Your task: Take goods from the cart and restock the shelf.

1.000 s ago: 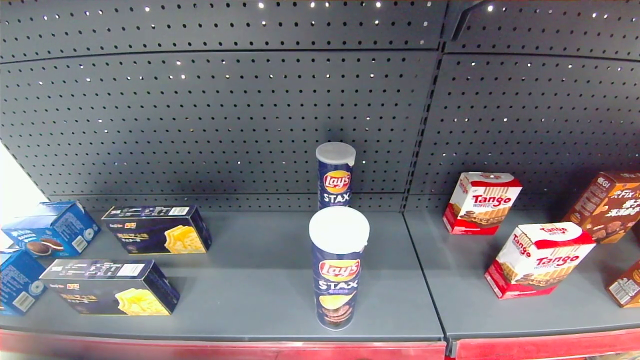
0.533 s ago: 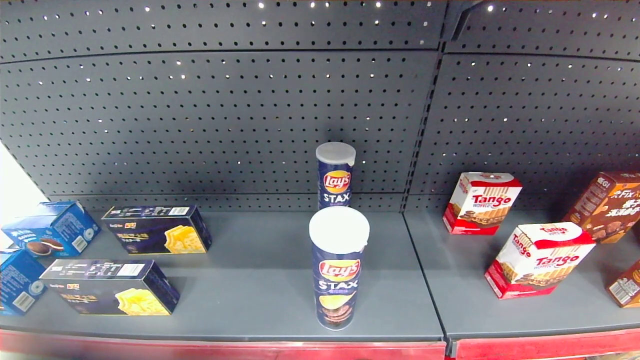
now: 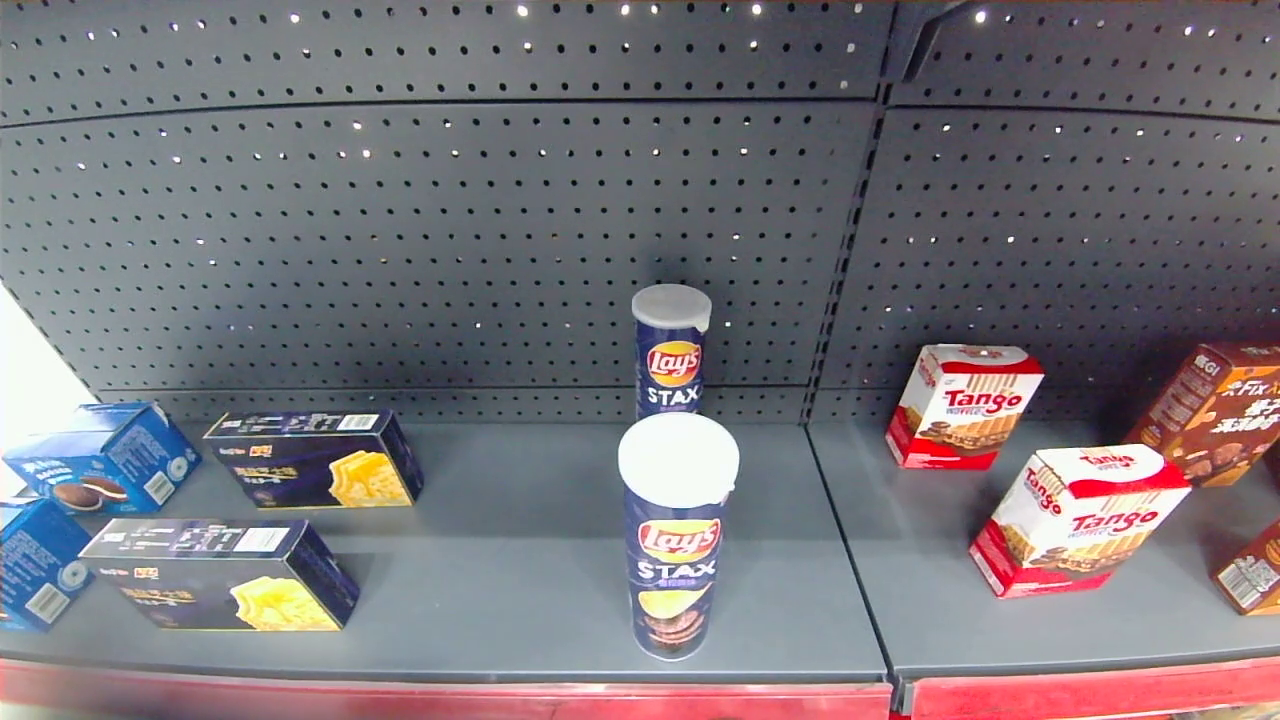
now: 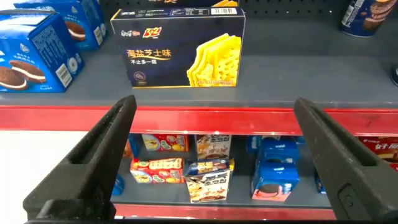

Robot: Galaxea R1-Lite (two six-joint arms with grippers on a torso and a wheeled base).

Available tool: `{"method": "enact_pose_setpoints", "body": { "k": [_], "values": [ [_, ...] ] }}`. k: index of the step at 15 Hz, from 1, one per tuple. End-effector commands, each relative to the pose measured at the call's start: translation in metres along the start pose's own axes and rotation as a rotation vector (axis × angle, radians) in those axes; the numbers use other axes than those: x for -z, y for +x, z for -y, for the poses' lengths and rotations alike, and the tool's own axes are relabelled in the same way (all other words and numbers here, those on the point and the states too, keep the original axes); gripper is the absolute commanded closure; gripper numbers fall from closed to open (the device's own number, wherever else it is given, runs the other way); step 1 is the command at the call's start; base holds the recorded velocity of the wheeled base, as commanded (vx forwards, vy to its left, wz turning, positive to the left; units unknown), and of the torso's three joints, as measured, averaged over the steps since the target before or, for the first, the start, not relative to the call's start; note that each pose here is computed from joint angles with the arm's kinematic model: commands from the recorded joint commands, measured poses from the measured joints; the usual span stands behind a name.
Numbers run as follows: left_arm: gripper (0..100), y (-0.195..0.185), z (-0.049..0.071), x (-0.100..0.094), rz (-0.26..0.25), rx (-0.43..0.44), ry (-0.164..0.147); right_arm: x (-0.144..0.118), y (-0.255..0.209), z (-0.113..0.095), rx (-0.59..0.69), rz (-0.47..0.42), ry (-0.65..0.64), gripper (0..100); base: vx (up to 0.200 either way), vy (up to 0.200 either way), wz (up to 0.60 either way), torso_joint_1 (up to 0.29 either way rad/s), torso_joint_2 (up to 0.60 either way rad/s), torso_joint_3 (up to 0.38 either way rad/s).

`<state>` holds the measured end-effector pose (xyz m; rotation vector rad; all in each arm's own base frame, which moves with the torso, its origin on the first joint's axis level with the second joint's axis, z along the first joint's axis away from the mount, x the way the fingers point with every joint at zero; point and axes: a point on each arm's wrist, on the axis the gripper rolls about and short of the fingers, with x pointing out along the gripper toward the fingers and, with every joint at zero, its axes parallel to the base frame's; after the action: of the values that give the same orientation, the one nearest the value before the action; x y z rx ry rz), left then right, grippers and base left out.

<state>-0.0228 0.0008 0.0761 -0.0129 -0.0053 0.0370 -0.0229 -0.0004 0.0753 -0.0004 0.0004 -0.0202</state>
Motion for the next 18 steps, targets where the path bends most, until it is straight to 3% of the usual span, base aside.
{"method": "enact_pose_setpoints", "body": {
  "k": [1, 3, 10, 13, 18],
  "values": [
    [0, 0.0, 0.0, -0.0001, 0.001, -0.003, -0.003, 0.0, 0.0001, 0.0, 0.0, -0.001, 0.0, 0, -0.2, 0.0, 0.0, 0.007, 0.0, 0.007],
    [0, 0.0, 0.0001, -0.0001, 0.001, 0.0, 0.0, 0.0, 0.0001, 0.0, 0.0, -0.001, 0.0, 0, -0.2, 0.0, 0.0, 0.01, 0.0, 0.002],
    [0, 0.0, 0.0001, -0.0001, 0.001, 0.003, 0.005, 0.0, 0.0001, 0.0, -0.002, -0.001, 0.0, 0, 0.0, 0.0, 0.0, 0.0, 0.0, 0.0],
    [0, 0.0, 0.0001, 0.0001, -0.001, 0.002, 0.001, 0.0, 0.0001, 0.0, -0.002, -0.001, 0.0, 0, 0.0, 0.2, 0.0, 0.004, 0.0, 0.002],
    [0, 0.0, 0.0001, -0.0001, 0.001, 0.005, 0.004, 0.0, 0.0001, 0.0, -0.002, -0.001, 0.0, 0, 0.0, 0.0, 0.0, 0.0, 0.0, 0.0]
  ]
}}
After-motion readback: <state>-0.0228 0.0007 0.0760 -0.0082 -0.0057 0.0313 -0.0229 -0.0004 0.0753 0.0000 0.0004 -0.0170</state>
